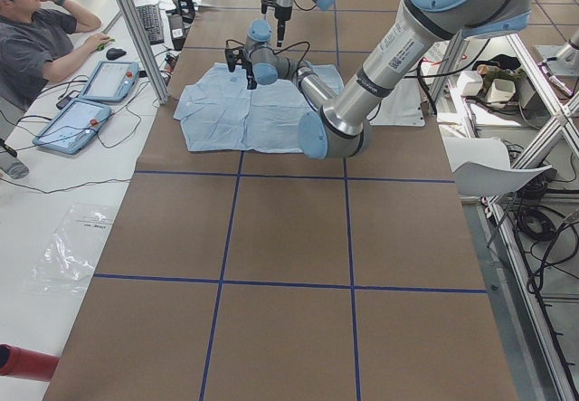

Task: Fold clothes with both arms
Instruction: 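Release the sleeve and move both grippers to the shirt's side edges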

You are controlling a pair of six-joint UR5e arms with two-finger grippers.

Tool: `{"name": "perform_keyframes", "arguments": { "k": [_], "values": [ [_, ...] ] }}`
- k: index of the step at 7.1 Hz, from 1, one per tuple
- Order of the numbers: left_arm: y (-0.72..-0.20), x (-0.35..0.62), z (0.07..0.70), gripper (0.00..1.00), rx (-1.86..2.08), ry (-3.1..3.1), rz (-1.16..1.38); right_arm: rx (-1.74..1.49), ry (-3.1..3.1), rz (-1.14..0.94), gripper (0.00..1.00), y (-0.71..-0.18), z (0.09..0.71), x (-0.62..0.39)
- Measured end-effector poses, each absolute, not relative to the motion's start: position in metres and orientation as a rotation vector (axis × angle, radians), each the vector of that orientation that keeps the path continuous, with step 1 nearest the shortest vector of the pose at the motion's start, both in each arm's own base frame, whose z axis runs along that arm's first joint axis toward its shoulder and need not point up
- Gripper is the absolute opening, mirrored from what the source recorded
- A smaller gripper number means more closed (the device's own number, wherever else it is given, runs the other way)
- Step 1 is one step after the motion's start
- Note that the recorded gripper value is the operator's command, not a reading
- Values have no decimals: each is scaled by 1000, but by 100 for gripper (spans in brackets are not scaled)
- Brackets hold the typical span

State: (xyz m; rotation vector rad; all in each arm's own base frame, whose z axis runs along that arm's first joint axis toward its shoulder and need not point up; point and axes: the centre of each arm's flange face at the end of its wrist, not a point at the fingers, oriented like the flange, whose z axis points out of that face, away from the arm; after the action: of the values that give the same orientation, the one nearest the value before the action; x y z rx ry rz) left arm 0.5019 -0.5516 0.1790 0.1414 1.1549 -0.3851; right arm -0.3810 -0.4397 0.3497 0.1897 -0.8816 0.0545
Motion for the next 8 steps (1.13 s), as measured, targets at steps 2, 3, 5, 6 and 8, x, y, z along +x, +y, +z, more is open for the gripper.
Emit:
{"name": "perform_keyframes", "arguments": {
  "k": [2, 3, 5, 6, 8],
  "values": [
    [-499, 417, 239, 99, 220, 1074, -261, 180, -897, 100, 100, -368, 342, -416],
    [-473, 381, 266, 99, 246, 1048, -216, 171, -896, 115, 100, -337, 342, -431],
    [-447, 348, 296, 99, 261, 1012, -176, 146, -872, 122, 100, -298, 355, -446],
    [-445, 345, 302, 99, 260, 1004, -173, 131, -855, 111, 99, -285, 366, -444],
    [-445, 346, 309, 99, 253, 993, -173, 104, -836, 76, 98, -258, 377, -428]
  ]
}}
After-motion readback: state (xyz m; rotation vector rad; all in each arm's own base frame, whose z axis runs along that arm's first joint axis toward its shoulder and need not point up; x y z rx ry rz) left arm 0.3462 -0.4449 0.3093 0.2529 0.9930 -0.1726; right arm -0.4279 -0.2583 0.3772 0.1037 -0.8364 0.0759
